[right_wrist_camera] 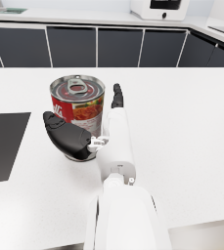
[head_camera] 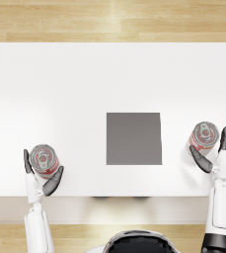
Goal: Pick up the red can on the left and place it in the middle, then pick up the red can on the right and place it on top of the can in the middle
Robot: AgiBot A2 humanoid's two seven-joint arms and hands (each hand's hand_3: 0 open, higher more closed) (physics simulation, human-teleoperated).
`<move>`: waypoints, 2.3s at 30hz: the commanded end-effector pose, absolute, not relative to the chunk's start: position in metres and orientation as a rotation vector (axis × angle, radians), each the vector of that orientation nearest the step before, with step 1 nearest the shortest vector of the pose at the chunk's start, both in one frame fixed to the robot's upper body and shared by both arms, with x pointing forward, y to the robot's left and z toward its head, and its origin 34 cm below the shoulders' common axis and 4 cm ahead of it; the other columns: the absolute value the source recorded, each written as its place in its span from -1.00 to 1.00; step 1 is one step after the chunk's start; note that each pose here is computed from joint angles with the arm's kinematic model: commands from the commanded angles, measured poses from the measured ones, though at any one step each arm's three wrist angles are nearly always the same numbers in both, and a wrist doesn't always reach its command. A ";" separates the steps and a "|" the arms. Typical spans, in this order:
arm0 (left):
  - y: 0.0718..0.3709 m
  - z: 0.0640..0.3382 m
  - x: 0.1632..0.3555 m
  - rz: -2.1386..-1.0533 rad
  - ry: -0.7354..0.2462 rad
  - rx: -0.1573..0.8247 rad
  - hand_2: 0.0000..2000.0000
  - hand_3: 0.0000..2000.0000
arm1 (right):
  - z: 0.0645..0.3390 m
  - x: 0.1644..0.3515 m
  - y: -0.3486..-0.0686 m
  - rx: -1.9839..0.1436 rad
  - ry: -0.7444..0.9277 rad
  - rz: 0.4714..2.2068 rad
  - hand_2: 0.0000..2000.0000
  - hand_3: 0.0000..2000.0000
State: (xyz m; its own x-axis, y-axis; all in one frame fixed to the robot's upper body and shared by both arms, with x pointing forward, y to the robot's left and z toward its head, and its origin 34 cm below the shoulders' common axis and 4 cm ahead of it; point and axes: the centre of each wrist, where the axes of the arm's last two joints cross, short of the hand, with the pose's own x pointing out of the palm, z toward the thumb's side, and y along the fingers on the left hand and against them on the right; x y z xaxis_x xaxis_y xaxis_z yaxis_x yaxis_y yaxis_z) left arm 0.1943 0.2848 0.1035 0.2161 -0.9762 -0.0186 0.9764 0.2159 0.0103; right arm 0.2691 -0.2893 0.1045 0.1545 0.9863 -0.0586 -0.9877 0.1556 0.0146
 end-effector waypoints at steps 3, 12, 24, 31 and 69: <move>0.287 0.093 0.210 -1.352 0.029 -0.013 -1.00 -1.00 | 0.097 0.287 -0.287 0.016 0.078 1.413 -1.00 -1.00; 0.289 0.081 0.219 -1.341 0.048 -0.058 -1.00 -1.00 | 0.088 0.302 -0.287 0.078 0.085 1.414 -1.00 -1.00; 0.247 0.154 0.241 -1.521 -0.148 0.172 1.00 0.52 | 0.160 0.296 -0.261 -0.156 -0.125 1.526 1.00 0.52; 0.176 0.169 0.282 -1.757 -0.218 0.167 1.00 0.52 | 0.198 0.293 -0.236 -0.285 -0.234 1.624 1.00 0.52; 0.098 0.115 0.286 -2.035 -0.017 0.169 -1.00 -1.00 | 0.248 0.302 -0.158 -0.413 -0.410 1.887 1.00 0.52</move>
State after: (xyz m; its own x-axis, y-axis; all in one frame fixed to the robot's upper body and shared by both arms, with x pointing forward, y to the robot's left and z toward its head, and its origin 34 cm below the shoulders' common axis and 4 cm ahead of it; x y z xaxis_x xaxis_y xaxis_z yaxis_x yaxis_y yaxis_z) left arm 0.2975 0.0901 0.0874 -0.4507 -0.8851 -0.1159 0.8927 -0.4469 -0.0586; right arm 0.2996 -0.1718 0.2301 -0.2989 0.9518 -0.0691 -0.8565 -0.2995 -0.4203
